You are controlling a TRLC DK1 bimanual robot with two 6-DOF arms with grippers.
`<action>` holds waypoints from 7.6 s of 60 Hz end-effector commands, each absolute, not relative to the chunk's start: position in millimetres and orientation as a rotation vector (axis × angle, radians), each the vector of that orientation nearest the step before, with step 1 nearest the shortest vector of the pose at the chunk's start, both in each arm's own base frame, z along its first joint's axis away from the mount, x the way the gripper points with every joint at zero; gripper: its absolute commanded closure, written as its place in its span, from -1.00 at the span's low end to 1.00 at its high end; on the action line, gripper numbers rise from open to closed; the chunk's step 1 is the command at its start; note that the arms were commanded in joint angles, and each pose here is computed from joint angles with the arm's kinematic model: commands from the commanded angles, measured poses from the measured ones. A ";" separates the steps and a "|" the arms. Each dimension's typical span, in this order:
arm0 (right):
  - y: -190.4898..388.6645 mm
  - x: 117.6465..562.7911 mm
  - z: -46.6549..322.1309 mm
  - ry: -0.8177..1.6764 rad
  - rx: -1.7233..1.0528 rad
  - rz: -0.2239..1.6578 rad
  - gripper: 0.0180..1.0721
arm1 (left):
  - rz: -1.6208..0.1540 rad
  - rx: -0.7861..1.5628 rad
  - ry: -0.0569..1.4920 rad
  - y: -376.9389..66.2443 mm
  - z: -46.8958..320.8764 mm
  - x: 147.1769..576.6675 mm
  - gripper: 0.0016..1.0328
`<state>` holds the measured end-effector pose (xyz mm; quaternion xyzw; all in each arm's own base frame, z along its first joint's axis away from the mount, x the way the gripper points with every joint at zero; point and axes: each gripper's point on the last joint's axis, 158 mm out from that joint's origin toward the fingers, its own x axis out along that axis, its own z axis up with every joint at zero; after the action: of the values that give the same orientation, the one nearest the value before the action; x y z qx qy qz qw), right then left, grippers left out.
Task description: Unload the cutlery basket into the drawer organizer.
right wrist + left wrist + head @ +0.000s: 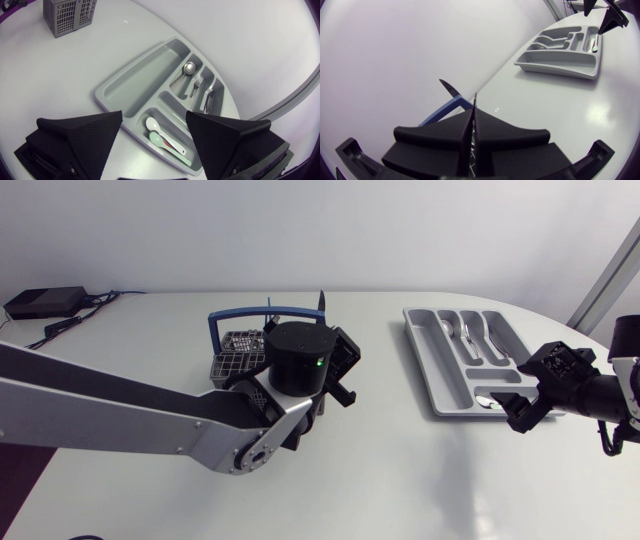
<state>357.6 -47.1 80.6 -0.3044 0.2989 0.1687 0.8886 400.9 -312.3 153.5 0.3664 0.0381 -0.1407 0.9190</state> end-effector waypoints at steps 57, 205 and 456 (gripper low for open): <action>-42.3 346.3 79.5 0.621 -0.630 0.357 -0.74 | -0.328 0.750 -0.082 -318.9 237.9 376.5 0.94; 222.4 333.4 179.7 0.743 -0.071 0.904 -0.26 | -0.768 0.064 0.311 -339.0 255.5 366.3 0.94; -136.8 578.6 21.5 0.975 0.113 0.258 0.37 | -0.598 0.323 0.367 -241.2 217.6 376.5 -0.45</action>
<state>579.5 -132.7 27.8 0.0425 0.4604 0.1320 0.8768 383.7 -245.1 223.9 0.1464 0.1757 -0.2897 0.9294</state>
